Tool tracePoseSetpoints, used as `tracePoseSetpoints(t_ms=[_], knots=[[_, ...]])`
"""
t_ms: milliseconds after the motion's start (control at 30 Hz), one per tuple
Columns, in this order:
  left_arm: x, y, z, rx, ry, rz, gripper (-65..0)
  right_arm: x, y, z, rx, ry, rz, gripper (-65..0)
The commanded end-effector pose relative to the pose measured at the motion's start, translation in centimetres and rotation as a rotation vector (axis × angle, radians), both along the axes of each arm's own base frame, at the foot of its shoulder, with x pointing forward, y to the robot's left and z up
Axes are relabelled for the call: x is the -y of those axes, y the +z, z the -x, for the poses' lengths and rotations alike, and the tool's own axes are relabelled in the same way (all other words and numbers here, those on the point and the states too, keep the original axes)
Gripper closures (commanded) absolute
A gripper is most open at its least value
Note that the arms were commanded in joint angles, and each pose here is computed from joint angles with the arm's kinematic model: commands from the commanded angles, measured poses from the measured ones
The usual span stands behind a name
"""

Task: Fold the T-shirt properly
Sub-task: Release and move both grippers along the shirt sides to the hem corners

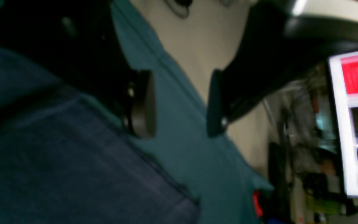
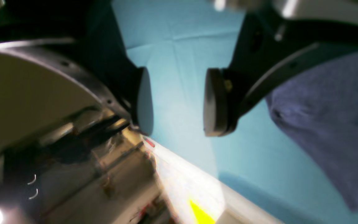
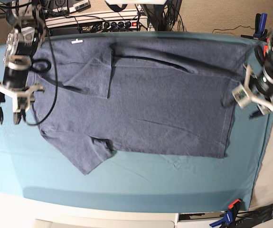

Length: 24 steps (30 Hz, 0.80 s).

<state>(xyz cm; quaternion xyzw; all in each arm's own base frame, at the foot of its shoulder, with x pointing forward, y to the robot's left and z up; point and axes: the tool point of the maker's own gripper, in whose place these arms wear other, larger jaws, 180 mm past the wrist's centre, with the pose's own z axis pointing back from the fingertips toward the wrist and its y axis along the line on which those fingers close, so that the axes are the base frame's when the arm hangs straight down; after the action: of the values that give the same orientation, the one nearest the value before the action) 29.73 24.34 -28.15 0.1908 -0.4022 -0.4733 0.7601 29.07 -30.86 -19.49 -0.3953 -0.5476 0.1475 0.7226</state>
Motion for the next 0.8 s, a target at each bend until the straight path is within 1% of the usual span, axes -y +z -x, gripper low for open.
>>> tracePoseSetpoints(t_ms=[0,133,200,333,433,533,667,767], knots=[[-0.5,1.3,-1.4,0.049,0.018,0.017,-28.9,1.0,0.7,-0.8,0.033,-0.016,0.013,-27.5],[-0.6,0.6,-3.6,0.016,0.078,0.162,-28.9,4.9,-3.5,-2.9,-0.038,-0.101,-0.083,-27.5],[-0.3,0.4,-4.7,-0.002,0.095,0.241,-28.9,6.1,-5.4,-4.1,-0.081,-0.113,-0.144,-27.5],[0.0,0.1,-6.9,-0.034,0.134,0.387,-28.9,6.9,-7.9,-7.0,-0.129,-0.099,-0.353,-27.5],[-0.5,-0.3,-8.9,-0.064,0.185,0.5,-28.9,7.1,-8.6,-9.5,-0.143,-0.074,-0.495,-27.5],[-1.7,-0.8,-11.4,-0.085,0.281,0.61,-28.9,7.5,-8.7,-11.9,-0.157,-0.065,-0.611,-27.5],[-2.5,-1.2,-14.9,-0.141,0.397,0.77,-29.0,8.5,-8.7,-14.3,-0.176,-0.082,-0.715,-27.5],[-2.9,-1.2,-17.7,-0.173,0.481,0.876,-29.0,8.9,-8.5,-15.7,-0.19,-0.091,-0.766,-27.5]])
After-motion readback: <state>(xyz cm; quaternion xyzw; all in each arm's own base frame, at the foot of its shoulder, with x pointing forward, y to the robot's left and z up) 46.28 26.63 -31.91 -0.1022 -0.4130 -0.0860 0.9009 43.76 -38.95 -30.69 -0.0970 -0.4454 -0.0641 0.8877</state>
